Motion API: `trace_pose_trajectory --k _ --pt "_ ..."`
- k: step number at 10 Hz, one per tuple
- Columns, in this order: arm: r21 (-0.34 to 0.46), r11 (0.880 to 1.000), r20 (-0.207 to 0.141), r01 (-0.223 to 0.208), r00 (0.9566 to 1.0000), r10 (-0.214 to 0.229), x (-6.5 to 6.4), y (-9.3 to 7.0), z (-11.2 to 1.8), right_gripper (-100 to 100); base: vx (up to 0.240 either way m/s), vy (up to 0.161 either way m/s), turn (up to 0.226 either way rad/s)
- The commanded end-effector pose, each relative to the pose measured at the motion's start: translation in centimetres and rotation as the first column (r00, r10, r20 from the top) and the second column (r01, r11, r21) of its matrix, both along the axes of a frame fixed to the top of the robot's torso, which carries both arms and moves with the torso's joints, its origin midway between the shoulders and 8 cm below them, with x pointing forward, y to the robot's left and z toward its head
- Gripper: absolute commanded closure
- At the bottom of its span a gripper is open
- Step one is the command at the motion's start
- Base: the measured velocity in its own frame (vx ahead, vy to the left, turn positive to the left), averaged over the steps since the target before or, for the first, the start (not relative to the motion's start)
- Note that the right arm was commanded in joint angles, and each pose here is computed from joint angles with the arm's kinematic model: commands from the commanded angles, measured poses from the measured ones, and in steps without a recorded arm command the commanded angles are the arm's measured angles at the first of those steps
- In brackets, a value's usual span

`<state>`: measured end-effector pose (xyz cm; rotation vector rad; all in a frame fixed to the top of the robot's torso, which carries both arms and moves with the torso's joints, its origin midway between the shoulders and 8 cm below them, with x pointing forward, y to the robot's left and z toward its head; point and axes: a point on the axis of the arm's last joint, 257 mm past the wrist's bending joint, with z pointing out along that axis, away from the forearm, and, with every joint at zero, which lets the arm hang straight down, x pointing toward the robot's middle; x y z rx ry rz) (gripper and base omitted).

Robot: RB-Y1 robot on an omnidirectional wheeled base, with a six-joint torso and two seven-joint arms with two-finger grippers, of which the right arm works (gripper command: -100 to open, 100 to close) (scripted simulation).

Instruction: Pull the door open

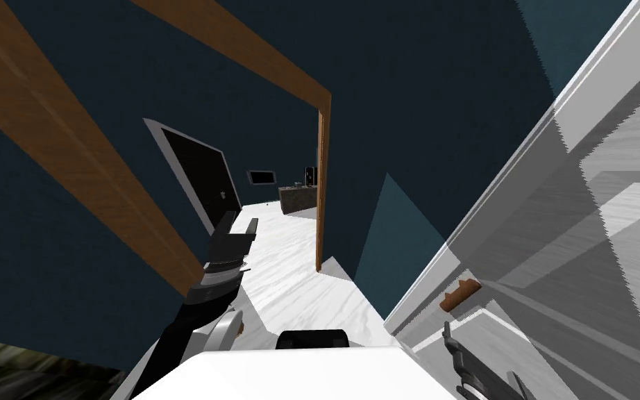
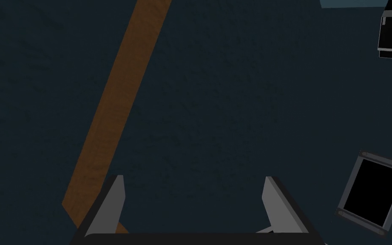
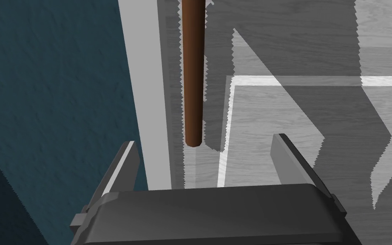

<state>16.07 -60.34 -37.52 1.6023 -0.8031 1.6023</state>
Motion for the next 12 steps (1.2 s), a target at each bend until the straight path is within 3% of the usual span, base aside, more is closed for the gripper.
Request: trace_pose_trajectory --k 1,4,5,6,7,11,12 --pt "0.021 0.999 0.013 0.031 0.9994 -0.031 -1.3 -0.6 -0.5 -100 0.046 -0.080 0.203" --pt "0.060 0.993 0.033 0.098 0.9945 -0.100 -4.3 -2.0 -1.6 -100 0.051 -0.087 0.216" --pt "0.052 0.995 0.028 0.084 0.9960 -0.085 -3.6 -1.8 -1.3 -100 0.023 -0.049 0.054" --pt "0.056 0.993 0.032 0.100 0.9943 -0.102 -4.9 -1.6 -1.4 -100 0.100 -0.079 0.095" --pt "0.057 0.993 0.032 0.106 0.9936 -0.108 -5.4 -1.5 -1.5 -100 0.138 -0.104 0.127" --pt "0.061 0.983 0.034 0.173 0.9840 -0.175 -10.9 -0.6 -1.8 -100 0.171 -0.162 0.188" --pt "0.061 0.981 0.033 0.182 0.9824 -0.184 -11.6 -0.4 -1.8 -100 0.096 -0.176 0.113"
